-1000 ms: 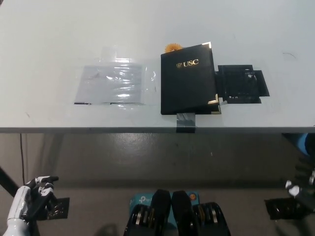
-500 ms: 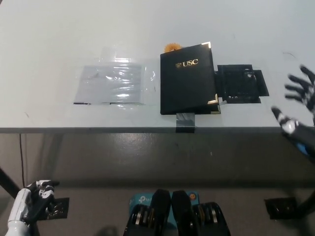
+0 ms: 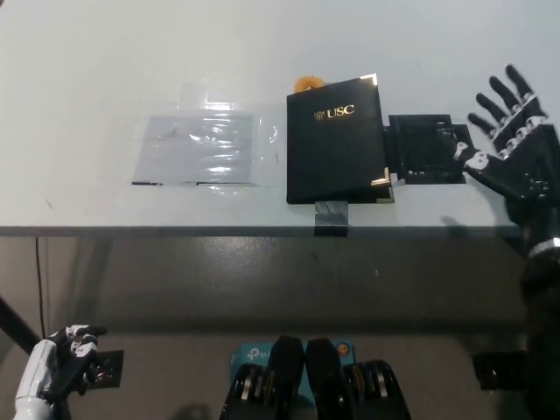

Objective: The robot uses its right hand to push the cover of the diary kept in the middle of the desk towards the left to open it

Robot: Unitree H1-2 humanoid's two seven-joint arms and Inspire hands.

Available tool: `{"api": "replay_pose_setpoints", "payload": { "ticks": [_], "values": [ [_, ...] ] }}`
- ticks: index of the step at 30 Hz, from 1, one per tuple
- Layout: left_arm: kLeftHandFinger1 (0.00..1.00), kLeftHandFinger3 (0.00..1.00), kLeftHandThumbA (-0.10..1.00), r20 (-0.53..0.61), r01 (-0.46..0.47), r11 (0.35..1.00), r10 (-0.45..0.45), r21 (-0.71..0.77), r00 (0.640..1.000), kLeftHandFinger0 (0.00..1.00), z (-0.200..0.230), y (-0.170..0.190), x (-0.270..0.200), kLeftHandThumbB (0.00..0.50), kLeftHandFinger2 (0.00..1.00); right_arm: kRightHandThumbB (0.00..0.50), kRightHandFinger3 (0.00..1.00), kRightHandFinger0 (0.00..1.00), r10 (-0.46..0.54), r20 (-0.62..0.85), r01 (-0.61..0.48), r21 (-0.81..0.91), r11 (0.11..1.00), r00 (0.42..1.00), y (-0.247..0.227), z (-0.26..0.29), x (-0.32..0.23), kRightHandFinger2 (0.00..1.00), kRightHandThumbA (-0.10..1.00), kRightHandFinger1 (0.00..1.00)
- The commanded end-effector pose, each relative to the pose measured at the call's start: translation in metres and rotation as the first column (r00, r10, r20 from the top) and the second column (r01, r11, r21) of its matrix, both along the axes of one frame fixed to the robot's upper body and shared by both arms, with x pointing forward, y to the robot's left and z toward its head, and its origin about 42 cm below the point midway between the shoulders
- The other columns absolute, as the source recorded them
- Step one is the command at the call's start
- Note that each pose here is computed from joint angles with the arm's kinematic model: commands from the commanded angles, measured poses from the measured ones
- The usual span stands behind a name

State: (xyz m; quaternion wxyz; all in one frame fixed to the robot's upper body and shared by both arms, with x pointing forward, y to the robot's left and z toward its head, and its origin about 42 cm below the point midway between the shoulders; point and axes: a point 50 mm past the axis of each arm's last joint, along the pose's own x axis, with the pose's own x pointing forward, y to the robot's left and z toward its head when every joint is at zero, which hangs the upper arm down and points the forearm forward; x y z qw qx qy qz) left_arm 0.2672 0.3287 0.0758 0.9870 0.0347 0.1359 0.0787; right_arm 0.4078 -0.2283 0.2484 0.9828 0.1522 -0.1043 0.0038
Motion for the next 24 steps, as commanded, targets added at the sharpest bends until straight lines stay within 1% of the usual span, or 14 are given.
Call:
{"api": "replay_pose_setpoints", "payload": {
  "ticks": [1,2,3,4,6,12,13,14,17,19,20,21,23,24],
  "values": [
    [0.18,0.47,0.45,0.042,0.004,1.0,-0.004,0.008,0.999,0.1,0.01,-0.003,0.003,0.488,0.24,0.173,1.0,1.0,0.052,-0.119,-0.009,0.337,0.941,0.992,0.021,0.005,0.02,1.0,0.94,1.0],
    [0.19,0.48,0.45,0.045,0.003,1.0,-0.003,0.003,0.999,0.1,0.01,-0.004,0.004,0.489,0.24,0.165,1.0,1.0,0.066,-0.146,0.003,0.426,0.905,0.987,0.027,0.001,0.024,1.0,0.95,1.0],
    [0.2,0.49,0.47,0.045,0.012,1.0,-0.013,0.01,0.999,0.11,0.01,-0.004,0.005,0.484,0.26,0.151,1.0,1.0,0.065,-0.159,0.014,0.452,0.892,0.985,0.031,-0.003,0.025,1.0,0.99,1.0],
    [0.2,0.51,0.47,0.047,0.012,1.0,-0.012,0.001,0.999,0.12,0.01,-0.005,0.005,0.498,0.27,0.149,1.0,1.0,0.067,-0.177,0.029,0.493,0.87,0.982,0.037,-0.007,0.027,1.0,1.0,1.0],
    [0.19,0.51,0.46,0.055,0.017,1.0,-0.017,0.003,0.998,0.11,0.01,-0.006,0.006,0.493,0.27,0.13,1.0,1.0,0.07,-0.212,0.055,0.529,0.847,0.975,0.046,-0.016,0.03,1.0,1.0,1.0],
    [0.18,0.49,0.45,0.066,0.031,1.0,-0.031,0.001,0.997,0.09,0.01,-0.006,0.006,0.5,0.24,0.14,1.0,1.0,0.09,-0.265,0.087,0.589,0.803,0.96,0.072,-0.035,0.032,1.0,1.0,1.0],
    [0.18,0.48,0.44,0.063,0.028,1.0,-0.027,-0.009,0.998,0.09,0.011,-0.008,0.007,0.5,0.23,0.115,1.0,1.0,0.099,-0.258,0.08,0.602,0.795,0.961,0.077,-0.039,0.03,1.0,1.0,1.0],
    [0.17,0.47,0.41,0.072,0.026,0.999,-0.025,-0.019,0.997,0.08,0.011,-0.008,0.007,0.5,0.22,0.114,1.0,1.0,0.105,-0.263,0.082,0.613,0.786,0.959,0.082,-0.042,0.03,1.0,1.0,1.0],
    [0.16,0.47,0.46,0.065,0.031,1.0,-0.031,0.004,0.997,0.08,0.011,-0.008,0.007,0.5,0.21,0.12,1.0,1.0,0.116,-0.271,0.08,0.618,0.782,0.956,0.091,-0.048,0.029,1.0,1.0,1.0],
    [0.16,0.46,0.47,0.074,0.04,0.999,-0.04,0.005,0.996,0.07,0.012,-0.01,0.009,0.5,0.21,0.117,1.0,1.0,0.116,-0.276,0.085,0.621,0.78,0.954,0.093,-0.05,0.03,1.0,1.0,1.0],
    [0.16,0.44,0.46,0.076,0.038,0.999,-0.038,0.001,0.996,0.08,0.012,-0.01,0.01,0.5,0.2,0.14,1.0,1.0,0.121,-0.294,0.094,0.621,0.778,0.948,0.098,-0.054,0.029,1.0,1.0,1.0],
    [0.17,0.44,0.46,0.074,0.037,0.999,-0.037,0.003,0.997,0.08,0.012,-0.01,0.01,0.5,0.21,0.136,1.0,1.0,0.12,-0.302,0.097,0.615,0.782,0.946,0.102,-0.057,0.028,1.0,0.99,1.0],
    [0.16,0.44,0.44,0.075,0.033,0.999,-0.033,-0.003,0.997,0.08,0.012,-0.01,0.01,0.5,0.2,0.142,1.0,1.0,0.125,-0.305,0.097,0.619,0.779,0.944,0.106,-0.058,0.028,1.0,0.96,1.0],
    [0.17,0.45,0.47,0.067,0.034,0.999,-0.035,0.009,0.997,0.09,0.012,-0.01,0.01,0.5,0.2,0.146,1.0,1.0,0.131,-0.307,0.093,0.618,0.781,0.943,0.109,-0.059,0.028,1.0,0.93,1.0]
  ]
}}
